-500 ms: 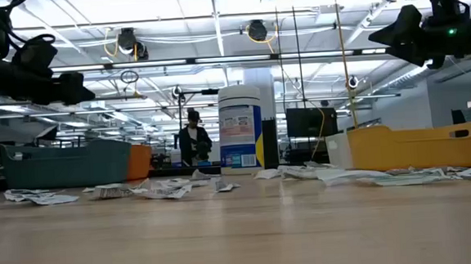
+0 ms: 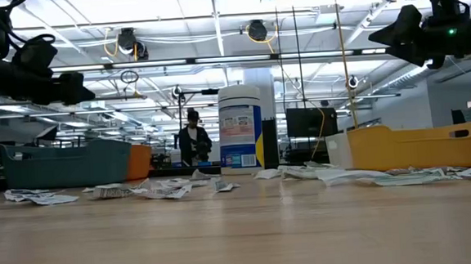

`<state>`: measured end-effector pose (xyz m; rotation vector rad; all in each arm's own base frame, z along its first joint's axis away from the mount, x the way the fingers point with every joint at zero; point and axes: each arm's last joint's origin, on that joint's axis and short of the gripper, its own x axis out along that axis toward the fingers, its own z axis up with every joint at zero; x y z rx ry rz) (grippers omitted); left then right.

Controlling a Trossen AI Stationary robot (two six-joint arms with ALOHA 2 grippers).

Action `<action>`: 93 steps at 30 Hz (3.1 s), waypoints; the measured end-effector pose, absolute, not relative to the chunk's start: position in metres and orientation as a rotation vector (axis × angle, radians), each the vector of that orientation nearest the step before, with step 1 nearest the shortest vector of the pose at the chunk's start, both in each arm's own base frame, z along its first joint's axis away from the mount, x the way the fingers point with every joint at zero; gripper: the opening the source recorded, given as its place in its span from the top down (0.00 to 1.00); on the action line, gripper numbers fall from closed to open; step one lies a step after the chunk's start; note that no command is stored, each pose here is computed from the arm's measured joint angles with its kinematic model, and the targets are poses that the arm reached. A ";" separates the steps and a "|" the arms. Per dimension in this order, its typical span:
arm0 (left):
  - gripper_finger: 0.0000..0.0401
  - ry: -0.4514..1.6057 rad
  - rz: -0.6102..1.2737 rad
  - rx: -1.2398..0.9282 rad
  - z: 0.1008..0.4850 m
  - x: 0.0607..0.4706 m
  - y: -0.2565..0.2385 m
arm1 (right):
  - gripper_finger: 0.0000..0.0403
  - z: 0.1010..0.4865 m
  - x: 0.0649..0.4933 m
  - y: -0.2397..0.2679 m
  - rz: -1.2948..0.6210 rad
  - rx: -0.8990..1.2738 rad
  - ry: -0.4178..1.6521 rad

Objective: Pick & Place First Aid Supplies

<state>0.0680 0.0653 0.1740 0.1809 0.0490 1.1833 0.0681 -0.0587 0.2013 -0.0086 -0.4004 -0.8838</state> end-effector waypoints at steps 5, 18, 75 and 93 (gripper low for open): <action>0.23 0.049 1.184 0.181 0.174 0.068 0.065 | 0.11 0.201 0.068 -0.059 -0.884 -0.009 -0.401; 0.23 0.049 1.184 0.181 0.174 0.068 0.065 | 0.11 0.201 0.068 -0.059 -0.884 -0.009 -0.400; 0.23 0.049 1.184 0.181 0.174 0.068 0.065 | 0.11 0.202 0.068 -0.059 -0.883 -0.009 -0.403; 0.23 0.049 1.184 0.181 0.174 0.068 0.065 | 0.11 0.205 0.072 -0.054 -0.611 0.179 -0.480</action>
